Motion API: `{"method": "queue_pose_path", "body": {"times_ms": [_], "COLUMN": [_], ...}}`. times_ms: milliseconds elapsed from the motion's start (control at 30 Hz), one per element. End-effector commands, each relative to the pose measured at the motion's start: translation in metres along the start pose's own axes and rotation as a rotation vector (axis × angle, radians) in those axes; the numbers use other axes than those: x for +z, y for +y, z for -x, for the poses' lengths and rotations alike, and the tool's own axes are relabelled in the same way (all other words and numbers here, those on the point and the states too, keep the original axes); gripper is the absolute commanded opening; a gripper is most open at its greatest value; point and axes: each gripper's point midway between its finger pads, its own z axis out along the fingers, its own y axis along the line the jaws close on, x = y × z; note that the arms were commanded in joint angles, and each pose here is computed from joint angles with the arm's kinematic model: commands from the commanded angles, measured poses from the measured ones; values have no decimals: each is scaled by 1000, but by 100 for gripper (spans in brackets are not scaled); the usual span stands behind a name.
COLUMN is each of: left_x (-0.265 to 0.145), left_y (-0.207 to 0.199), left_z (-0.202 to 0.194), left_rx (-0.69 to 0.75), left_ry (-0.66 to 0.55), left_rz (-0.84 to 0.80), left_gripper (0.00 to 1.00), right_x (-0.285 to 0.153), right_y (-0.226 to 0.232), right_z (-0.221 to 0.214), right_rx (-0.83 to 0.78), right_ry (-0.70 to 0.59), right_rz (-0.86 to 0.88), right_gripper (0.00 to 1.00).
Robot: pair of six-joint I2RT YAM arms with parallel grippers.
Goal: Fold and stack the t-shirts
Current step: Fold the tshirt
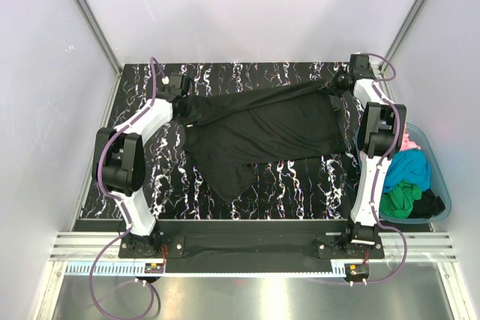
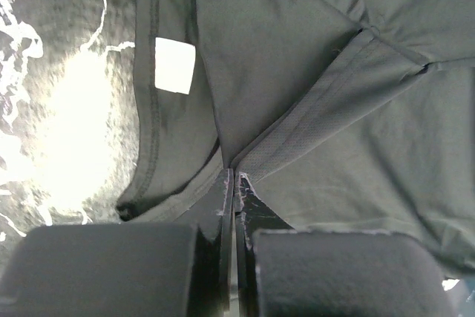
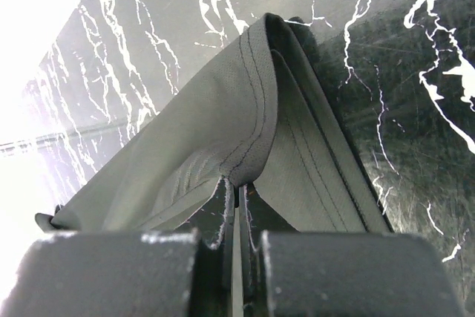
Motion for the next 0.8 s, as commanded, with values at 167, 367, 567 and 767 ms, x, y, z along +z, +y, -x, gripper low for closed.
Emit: {"method": "queue_pose_path", "body": {"times_ms": [167,367,567,767], "left_x": [-6,-1,0,-6], "left_y": [-8,-3,1,-6], "left_z": [-26,-39,-46,-43], "left_rx": [-112,-135,-145,-183], "left_ry": [40,64,78,64], "left_rz": [-1,29,62,40], "left_gripper": [0,0,0,0], "right_x": [-29,-30,-29,-35], "right_y": [17,4,-2,8], "right_z": [11,6,3,10], "right_rx": [-54,-70,-61,-70], "right_ry": [-50,-41,-35,-49], "right_rz": [48,13,7,31], "right_gripper": [0,0,0,0]}}
